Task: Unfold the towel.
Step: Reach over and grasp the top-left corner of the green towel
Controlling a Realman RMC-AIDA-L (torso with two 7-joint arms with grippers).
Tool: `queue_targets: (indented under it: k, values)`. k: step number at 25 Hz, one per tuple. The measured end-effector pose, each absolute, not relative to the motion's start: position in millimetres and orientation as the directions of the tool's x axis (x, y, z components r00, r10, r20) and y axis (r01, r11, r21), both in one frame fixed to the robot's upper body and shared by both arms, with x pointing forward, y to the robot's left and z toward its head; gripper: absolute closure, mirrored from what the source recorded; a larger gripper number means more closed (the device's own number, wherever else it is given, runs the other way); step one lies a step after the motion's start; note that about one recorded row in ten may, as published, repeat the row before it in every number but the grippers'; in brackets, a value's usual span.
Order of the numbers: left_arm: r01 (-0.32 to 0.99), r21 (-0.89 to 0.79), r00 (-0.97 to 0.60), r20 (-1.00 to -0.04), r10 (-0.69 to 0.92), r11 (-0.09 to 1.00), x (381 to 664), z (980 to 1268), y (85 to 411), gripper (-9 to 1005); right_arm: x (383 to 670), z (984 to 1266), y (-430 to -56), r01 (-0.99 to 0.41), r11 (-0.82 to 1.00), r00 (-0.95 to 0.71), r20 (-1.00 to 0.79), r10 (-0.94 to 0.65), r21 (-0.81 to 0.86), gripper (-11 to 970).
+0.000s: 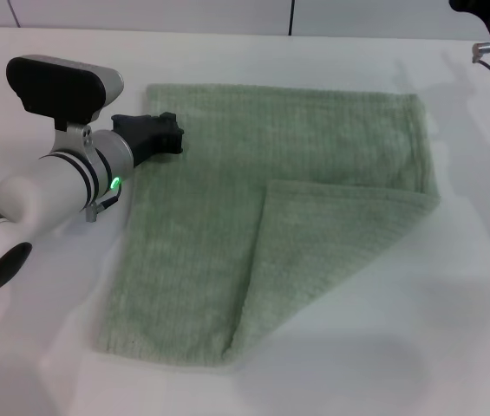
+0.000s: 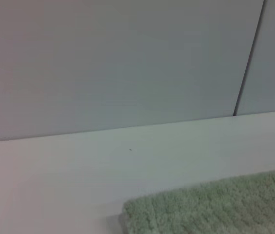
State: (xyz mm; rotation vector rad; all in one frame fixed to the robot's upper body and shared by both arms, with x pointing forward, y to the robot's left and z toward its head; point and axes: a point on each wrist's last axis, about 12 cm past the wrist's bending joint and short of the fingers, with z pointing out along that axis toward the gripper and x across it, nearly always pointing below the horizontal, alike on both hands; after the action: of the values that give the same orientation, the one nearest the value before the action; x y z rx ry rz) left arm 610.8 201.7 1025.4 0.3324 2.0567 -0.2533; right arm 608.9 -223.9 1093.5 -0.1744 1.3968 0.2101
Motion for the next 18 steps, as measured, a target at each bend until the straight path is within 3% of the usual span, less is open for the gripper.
queue_targets:
  k: [4, 10, 18]
  values:
    - [0.341, -0.043, -0.461, -0.878, 0.127, 0.939, 611.1, 1026.4, 200.8, 992, 616.3, 1095.2, -210.7, -0.292, 0.956, 0.101, -0.994, 0.033, 0.002, 186]
    - [0.341, -0.044, -0.459, -0.879, 0.126, 0.939, 611.3, 1026.7, 200.5, 991, 631.8, 1109.7, -156.9, -0.459, 0.888, -0.093, -0.992, -0.081, -0.03, 185]
    - [0.341, -0.046, -0.457, -0.881, 0.122, 0.939, 611.7, 1027.4, 200.2, 989, 631.0, 1138.3, -124.3, -0.484, 0.873, -0.259, -0.942, -0.214, -0.065, 186]
